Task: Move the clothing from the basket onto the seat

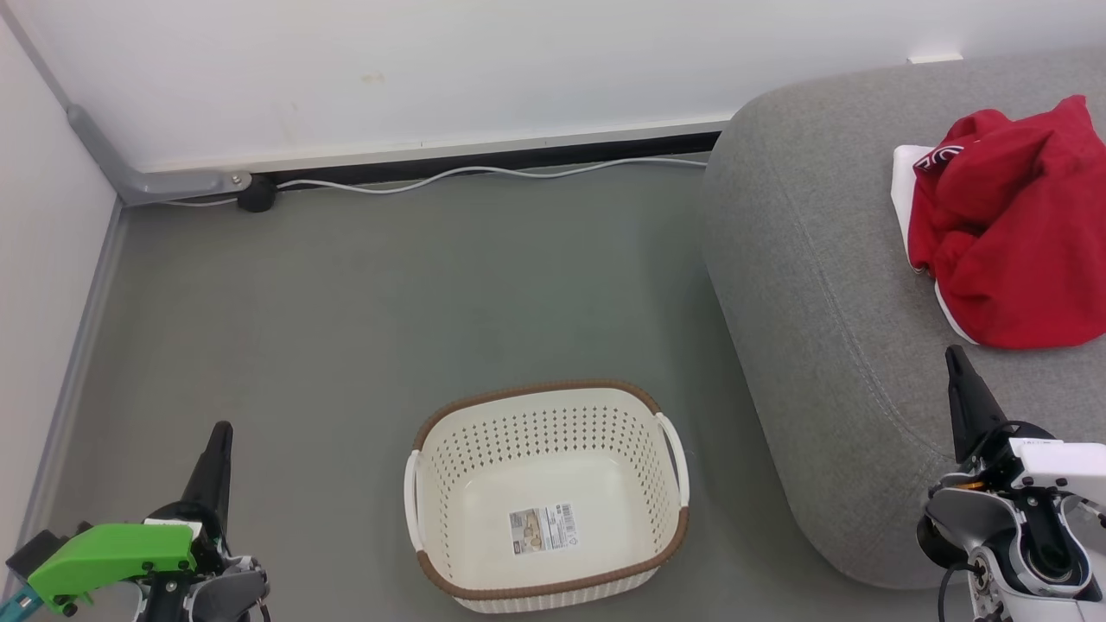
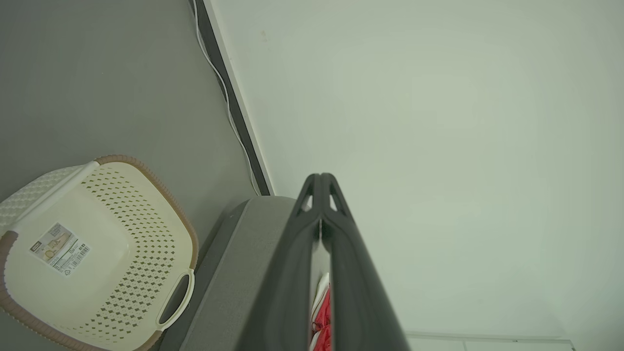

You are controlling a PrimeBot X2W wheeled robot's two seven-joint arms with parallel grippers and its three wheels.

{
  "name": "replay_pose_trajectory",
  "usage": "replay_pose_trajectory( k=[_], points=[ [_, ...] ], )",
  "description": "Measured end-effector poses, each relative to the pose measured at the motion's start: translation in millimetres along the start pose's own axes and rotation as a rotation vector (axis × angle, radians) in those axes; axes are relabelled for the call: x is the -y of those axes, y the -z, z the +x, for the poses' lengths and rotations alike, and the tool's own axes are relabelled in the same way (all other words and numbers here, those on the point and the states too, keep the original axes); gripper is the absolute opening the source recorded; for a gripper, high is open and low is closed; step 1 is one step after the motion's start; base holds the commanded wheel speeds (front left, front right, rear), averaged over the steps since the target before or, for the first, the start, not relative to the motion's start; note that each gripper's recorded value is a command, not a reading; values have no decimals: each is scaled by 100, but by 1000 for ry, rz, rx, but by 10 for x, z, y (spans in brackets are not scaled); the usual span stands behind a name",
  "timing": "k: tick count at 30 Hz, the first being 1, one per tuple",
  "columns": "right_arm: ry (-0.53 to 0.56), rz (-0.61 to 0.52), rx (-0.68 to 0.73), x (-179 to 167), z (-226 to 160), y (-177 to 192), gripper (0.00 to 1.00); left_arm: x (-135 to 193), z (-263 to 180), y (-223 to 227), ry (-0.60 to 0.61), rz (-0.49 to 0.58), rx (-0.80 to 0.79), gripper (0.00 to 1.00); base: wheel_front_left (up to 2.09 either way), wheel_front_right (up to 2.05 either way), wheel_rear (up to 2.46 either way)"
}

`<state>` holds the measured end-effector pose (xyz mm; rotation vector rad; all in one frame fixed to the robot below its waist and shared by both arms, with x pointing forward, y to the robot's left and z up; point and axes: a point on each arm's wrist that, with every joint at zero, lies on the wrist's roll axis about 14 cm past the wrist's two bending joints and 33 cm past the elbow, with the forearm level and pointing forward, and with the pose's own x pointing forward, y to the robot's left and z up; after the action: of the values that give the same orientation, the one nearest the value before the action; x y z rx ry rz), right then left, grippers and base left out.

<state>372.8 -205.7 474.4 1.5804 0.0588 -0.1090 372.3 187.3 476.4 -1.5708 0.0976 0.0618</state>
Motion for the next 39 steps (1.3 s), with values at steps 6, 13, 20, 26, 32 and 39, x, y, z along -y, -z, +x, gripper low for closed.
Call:
replay_pose_trajectory(
  k=[6, 13, 20, 26, 32, 39],
  points=[
    [0, 0, 0, 0, 0, -1, 0, -10, 0, 0, -3, -1, 1, 0, 0, 0, 0],
    [-3, 0, 0, -9, 6, -1, 0, -19, 0, 6, -6, -2, -3, 0, 0, 0, 0],
    [-3, 0, -2, -12, 7, 2, 0, -17, 2, 7, -4, -4, -2, 0, 0, 0, 0],
    [-3, 1, -2, -12, 7, 1, 0, -24, 2, 11, -6, -4, -5, 0, 0, 0, 0],
    [-4, 1, -1, -13, 8, -1, 0, -29, 2, 13, -7, -5, -4, 0, 0, 0, 0],
    [-4, 1, -1, -14, 7, -1, 0, -32, 2, 12, -8, -6, -4, 0, 0, 0, 0]
  ],
)
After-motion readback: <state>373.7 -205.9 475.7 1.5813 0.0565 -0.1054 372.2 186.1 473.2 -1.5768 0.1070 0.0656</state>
